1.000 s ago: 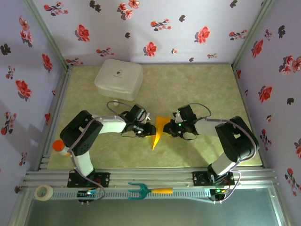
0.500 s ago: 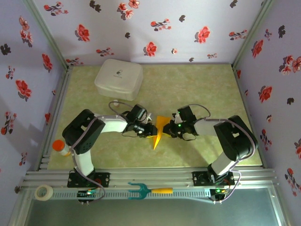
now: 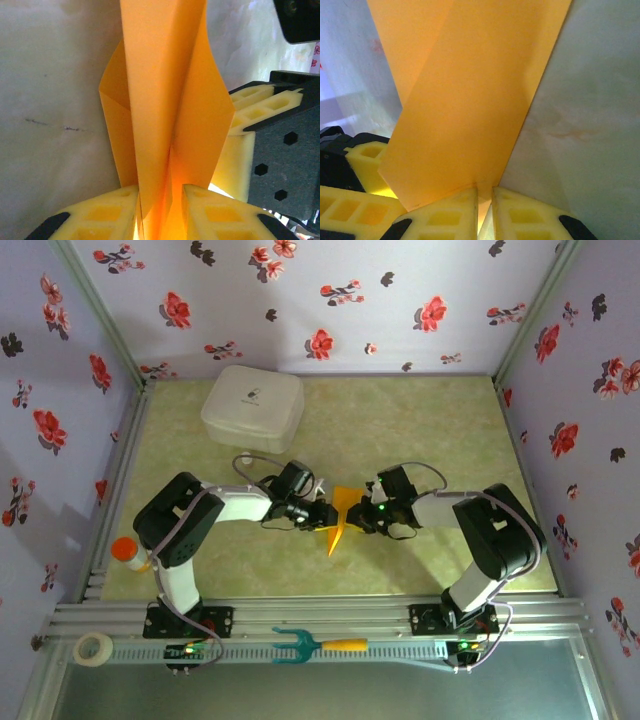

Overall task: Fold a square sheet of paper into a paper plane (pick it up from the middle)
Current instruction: Move a paper plane to the center of the table.

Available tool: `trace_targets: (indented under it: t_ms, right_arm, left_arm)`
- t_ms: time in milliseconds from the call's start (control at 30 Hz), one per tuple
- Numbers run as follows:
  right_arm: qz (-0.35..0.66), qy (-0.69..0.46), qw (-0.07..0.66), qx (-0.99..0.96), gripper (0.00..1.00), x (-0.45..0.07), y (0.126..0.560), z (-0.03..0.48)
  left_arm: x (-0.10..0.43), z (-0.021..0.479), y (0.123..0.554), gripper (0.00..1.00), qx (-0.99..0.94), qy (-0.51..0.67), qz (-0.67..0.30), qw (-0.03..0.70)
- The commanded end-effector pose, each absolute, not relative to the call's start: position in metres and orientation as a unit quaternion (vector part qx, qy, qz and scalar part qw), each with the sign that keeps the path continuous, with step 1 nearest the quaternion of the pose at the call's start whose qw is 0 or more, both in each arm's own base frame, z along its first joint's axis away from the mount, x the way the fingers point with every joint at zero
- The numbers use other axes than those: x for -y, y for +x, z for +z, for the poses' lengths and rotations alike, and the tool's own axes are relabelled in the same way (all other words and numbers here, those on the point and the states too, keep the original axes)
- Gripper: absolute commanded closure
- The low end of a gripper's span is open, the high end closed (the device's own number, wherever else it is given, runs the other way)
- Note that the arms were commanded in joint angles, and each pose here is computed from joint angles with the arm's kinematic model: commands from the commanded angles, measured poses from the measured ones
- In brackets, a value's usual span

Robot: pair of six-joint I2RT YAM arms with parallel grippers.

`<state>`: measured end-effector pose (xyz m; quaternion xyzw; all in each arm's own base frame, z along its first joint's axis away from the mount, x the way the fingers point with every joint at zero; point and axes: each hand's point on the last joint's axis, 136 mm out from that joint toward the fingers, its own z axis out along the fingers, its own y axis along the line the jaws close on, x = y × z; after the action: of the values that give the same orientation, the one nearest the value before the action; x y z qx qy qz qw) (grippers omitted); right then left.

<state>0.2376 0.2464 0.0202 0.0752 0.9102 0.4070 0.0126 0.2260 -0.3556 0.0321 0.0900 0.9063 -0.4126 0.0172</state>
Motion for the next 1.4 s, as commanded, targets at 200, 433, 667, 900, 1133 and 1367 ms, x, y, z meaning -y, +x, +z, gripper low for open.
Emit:
trace_targets:
  t_ms: [200, 433, 667, 900, 1133, 1367]
  right_arm:
    - [0.405, 0.082, 0.0, -0.911, 0.84, -0.247, 0.231, 0.012]
    - [0.41, 0.083, 0.003, -0.908, 0.84, -0.247, 0.232, 0.014]
    - [0.415, 0.085, 0.005, -0.906, 0.84, -0.248, 0.233, 0.016]
    - [0.416, 0.088, 0.006, -0.905, 0.83, -0.248, 0.233, 0.016]
    - [0.416, 0.088, 0.014, -0.905, 0.82, -0.247, 0.234, 0.02]
    - [0.363, 0.089, 0.055, -0.926, 0.79, -0.226, 0.24, 0.028]
  left_arm:
    - [0.363, 0.035, 0.222, 0.73, -0.898, 0.094, -0.43, 0.01]
    - [0.363, 0.03, 0.218, 0.74, -0.899, 0.099, -0.427, -0.003]
    - [0.364, 0.023, 0.215, 0.76, -0.901, 0.101, -0.421, -0.013]
    - [0.367, 0.024, 0.213, 0.78, -0.9, 0.104, -0.423, -0.011]
    - [0.363, 0.03, 0.218, 0.89, -0.906, 0.1, -0.411, 0.005]
    - [0.322, 0.053, 0.233, 0.93, -0.951, 0.103, -0.279, 0.079]
